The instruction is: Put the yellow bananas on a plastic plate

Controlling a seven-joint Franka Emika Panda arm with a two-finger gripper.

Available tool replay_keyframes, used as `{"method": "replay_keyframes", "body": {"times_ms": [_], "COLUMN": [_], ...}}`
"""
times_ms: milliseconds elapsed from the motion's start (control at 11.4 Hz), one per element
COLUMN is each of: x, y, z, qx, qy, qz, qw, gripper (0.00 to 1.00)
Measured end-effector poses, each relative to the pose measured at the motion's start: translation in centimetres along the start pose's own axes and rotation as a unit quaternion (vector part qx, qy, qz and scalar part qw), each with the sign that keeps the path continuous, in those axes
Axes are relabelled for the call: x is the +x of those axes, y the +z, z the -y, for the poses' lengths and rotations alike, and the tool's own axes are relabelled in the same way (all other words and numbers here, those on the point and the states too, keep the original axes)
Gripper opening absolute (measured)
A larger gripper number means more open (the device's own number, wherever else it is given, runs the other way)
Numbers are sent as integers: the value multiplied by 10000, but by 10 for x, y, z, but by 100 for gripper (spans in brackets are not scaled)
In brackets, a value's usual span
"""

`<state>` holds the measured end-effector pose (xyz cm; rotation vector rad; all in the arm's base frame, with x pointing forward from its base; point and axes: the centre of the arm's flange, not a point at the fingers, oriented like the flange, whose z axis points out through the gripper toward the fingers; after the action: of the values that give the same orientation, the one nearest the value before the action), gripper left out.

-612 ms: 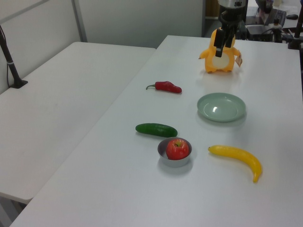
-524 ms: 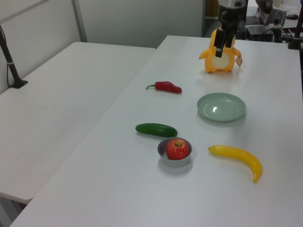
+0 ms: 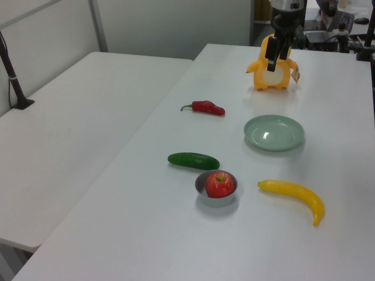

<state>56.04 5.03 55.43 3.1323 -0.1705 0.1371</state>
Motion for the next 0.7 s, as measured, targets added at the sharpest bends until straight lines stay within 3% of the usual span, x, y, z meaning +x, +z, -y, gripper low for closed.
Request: {"method": "replay_keyframes", "body": {"times_ms": [524, 699], "x": [-1, -11], "y": [26, 46], "z": [4, 21], "qx": [10, 4], "qy": [-37, -186], "qz": [-15, 169], "qw": [10000, 9997], "gripper": [100, 100]}}
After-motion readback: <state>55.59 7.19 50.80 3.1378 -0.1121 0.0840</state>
